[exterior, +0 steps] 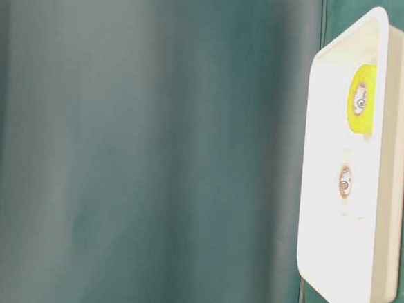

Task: Pick up the tape from a random location and place it into the white case.
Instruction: 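Lower the left gripper into the black roll's core and close, then lift the black roll and carry it toward the white tray, then lower the black roll into the tray's left side and open the left gripper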

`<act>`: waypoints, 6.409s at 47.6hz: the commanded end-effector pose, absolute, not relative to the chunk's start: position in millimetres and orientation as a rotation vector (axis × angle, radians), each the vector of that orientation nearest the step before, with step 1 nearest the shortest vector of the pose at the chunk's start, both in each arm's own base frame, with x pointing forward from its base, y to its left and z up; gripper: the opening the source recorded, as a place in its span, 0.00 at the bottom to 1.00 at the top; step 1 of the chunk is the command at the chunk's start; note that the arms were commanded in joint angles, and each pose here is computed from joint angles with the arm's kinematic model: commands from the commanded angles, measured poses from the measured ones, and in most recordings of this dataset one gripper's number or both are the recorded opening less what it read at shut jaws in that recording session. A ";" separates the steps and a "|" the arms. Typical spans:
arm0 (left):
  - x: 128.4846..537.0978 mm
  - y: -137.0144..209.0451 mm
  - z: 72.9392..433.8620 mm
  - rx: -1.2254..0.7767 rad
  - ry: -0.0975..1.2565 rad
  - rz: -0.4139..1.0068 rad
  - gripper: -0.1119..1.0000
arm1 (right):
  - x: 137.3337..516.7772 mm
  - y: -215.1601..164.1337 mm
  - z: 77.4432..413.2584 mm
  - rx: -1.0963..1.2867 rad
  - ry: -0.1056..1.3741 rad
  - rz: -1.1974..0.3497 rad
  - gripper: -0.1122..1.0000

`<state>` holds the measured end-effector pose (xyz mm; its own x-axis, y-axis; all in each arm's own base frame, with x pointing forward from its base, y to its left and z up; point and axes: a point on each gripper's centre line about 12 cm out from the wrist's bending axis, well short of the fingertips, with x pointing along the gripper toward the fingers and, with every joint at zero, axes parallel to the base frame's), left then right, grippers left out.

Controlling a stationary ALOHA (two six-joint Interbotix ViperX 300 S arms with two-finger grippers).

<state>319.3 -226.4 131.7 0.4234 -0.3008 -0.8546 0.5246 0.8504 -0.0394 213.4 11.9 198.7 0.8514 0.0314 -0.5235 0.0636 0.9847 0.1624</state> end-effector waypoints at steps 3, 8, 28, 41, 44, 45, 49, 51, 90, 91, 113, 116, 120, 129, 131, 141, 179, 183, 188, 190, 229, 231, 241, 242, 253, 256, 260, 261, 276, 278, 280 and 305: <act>320.1 -230.5 165.5 0.242 0.962 -0.538 0.27 | 218.1 12.1 207.3 0.176 0.524 -0.012 0.77; 319.3 -230.0 183.8 0.237 0.952 -0.539 0.27 | 218.4 12.1 207.9 0.177 0.522 -0.012 0.77; 307.4 -221.1 252.1 0.229 0.911 -0.545 0.27 | 218.9 12.2 209.0 0.177 0.519 -0.012 0.77; 295.9 -211.9 307.6 0.222 0.846 -0.552 0.27 | 218.9 12.2 209.0 0.175 0.519 -0.012 0.77; 293.7 -210.2 319.4 0.217 0.833 -0.553 0.27 | 218.9 12.2 209.0 0.177 0.519 -0.012 0.77; 293.4 -209.3 322.9 0.215 0.829 -0.552 0.27 | 218.9 12.2 209.0 0.175 0.519 -0.012 0.77; 290.9 -207.5 335.5 0.213 0.823 -0.552 0.27 | 218.7 12.1 208.7 0.175 0.522 -0.013 0.77; 290.1 -207.5 340.7 0.214 0.821 -0.555 0.27 | 218.6 12.0 209.0 0.175 0.521 -0.013 0.77; 288.2 -204.6 346.4 0.219 0.840 -0.547 0.27 | 218.6 11.9 208.4 0.169 0.525 -0.012 0.77; 287.9 -204.4 346.9 0.219 0.839 -0.548 0.27 | 218.6 11.9 208.4 0.170 0.525 -0.013 0.77; 288.1 -205.2 345.2 0.219 0.843 -0.548 0.27 | 218.7 12.1 208.7 0.169 0.522 -0.011 0.77; 288.1 -205.2 345.2 0.219 0.843 -0.548 0.27 | 218.7 12.1 208.7 0.169 0.522 -0.011 0.77; 288.2 -205.3 344.1 0.220 0.846 -0.547 0.27 | 218.7 12.0 208.6 0.170 0.524 -0.012 0.77; 289.3 -202.1 344.0 0.216 0.847 -0.539 0.27 | 218.6 11.9 208.4 0.170 0.525 -0.013 0.77; 290.5 -200.2 343.5 0.214 0.849 -0.533 0.27 | 218.6 11.9 208.4 0.169 0.525 -0.012 0.77; 299.4 -174.7 340.4 0.184 0.864 -0.461 0.27 | 218.6 11.9 208.4 0.169 0.525 -0.012 0.77; 335.4 32.4 310.2 -0.081 0.913 0.119 0.27 | 215.2 9.4 203.3 0.151 0.575 -0.033 0.77; 334.3 52.0 308.1 -0.108 0.903 0.172 0.27 | 215.2 9.5 203.4 0.143 0.575 -0.030 0.77; 333.9 72.5 304.3 -0.125 0.895 0.223 0.27 | 215.2 9.0 203.8 0.131 0.573 -0.030 0.77; 333.7 80.5 302.5 -0.128 0.891 0.241 0.27 | 215.1 8.5 203.6 0.128 0.574 -0.032 0.77; 327.3 156.5 282.0 -0.184 0.853 0.421 0.27 | 216.8 3.1 207.5 0.125 0.561 -0.054 0.77; 327.1 156.4 281.5 -0.184 0.854 0.421 0.27 | 216.8 3.0 207.5 0.123 0.561 -0.053 0.77; 325.0 155.4 280.3 -0.185 0.857 0.421 0.27 | 217.7 3.1 209.2 0.124 0.556 -0.053 0.77; 324.7 155.3 279.6 -0.185 0.860 0.421 0.27 | 217.7 2.7 209.2 0.124 0.556 -0.055 0.77; 322.5 154.1 279.1 -0.187 0.860 0.420 0.27 | 217.9 3.1 209.8 0.124 0.555 -0.053 0.77; 322.0 153.9 278.9 -0.189 0.861 0.421 0.27 | 217.9 3.1 209.8 0.124 0.555 -0.053 0.77; 321.0 153.4 278.4 -0.189 0.861 0.421 0.27 | 217.9 3.1 209.8 0.124 0.555 -0.053 0.77; 320.9 153.4 277.2 -0.190 0.865 0.420 0.27 | 218.2 3.1 210.4 0.124 0.553 -0.053 0.77; 320.6 153.2 277.3 -0.189 0.864 0.420 0.27 | 217.9 3.0 209.7 0.122 0.556 -0.053 0.77; 320.3 153.1 277.7 -0.189 0.864 0.420 0.27 | 218.2 2.8 210.4 0.123 0.553 -0.054 0.77; 320.4 153.1 277.8 -0.189 0.862 0.421 0.27 | 218.2 3.1 210.4 0.122 0.553 -0.052 0.77; 322.9 154.2 262.4 -0.189 0.862 0.420 0.27 | 218.2 3.1 210.4 0.122 0.553 -0.052 0.77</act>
<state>321.7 152.5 257.4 0.5535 0.2687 -0.7883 -0.4286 0.9035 0.0071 213.5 2.7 200.7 0.8341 -0.0186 -0.5514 0.0883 0.9910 0.1002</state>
